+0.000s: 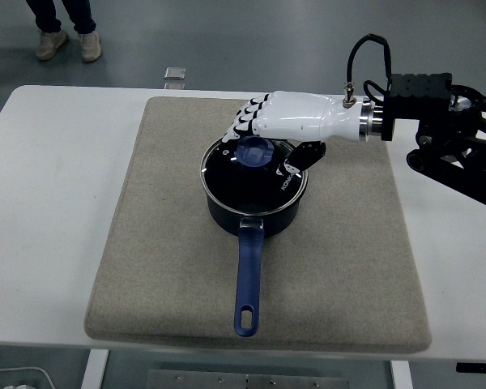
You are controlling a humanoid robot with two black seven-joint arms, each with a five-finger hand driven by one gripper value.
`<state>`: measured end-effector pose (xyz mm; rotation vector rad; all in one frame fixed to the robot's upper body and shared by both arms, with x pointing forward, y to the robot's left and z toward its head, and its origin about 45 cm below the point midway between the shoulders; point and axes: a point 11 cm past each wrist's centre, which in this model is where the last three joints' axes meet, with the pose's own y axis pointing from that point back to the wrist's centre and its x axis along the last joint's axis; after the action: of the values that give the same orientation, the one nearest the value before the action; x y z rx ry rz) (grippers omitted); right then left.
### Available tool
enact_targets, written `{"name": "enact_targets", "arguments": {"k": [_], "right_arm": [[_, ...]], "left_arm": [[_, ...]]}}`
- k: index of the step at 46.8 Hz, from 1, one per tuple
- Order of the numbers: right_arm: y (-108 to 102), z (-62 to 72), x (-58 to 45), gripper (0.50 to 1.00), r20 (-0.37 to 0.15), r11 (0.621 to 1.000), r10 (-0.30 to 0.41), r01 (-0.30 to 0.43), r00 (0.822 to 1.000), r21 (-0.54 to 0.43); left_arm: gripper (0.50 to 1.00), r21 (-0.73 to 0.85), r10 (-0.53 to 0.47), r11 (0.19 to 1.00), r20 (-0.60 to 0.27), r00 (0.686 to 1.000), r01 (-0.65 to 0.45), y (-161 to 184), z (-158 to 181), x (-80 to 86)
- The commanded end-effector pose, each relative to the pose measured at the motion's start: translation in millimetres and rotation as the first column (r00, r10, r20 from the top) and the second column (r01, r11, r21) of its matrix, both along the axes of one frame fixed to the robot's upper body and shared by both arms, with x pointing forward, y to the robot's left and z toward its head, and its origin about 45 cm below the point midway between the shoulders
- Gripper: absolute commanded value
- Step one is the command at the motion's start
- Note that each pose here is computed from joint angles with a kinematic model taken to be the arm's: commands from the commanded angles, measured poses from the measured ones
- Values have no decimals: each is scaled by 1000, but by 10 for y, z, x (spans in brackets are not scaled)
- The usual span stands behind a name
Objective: Lift the pot lid and place it to the right of the pot.
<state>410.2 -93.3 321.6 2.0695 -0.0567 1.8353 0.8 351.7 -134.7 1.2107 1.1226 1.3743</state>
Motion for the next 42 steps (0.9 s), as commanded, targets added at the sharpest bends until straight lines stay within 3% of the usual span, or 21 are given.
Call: {"name": "enact_targets", "arguments": {"k": [1, 24, 42], "right_arm": [[27, -15, -9, 852, 0, 1000, 5, -5, 1000, 6], [9, -41, 63, 852, 21, 1000, -15, 15, 1000, 3], [16, -97, 59, 852, 15, 1000, -17, 17, 1000, 6]], "left_arm": [[1000, 0, 0, 1000, 1, 1000, 0, 0, 0, 1], [1000, 0, 0, 1000, -1, 1000, 0, 0, 0, -1], [1000, 0, 0, 1000, -1, 1000, 0, 0, 0, -1]]}}
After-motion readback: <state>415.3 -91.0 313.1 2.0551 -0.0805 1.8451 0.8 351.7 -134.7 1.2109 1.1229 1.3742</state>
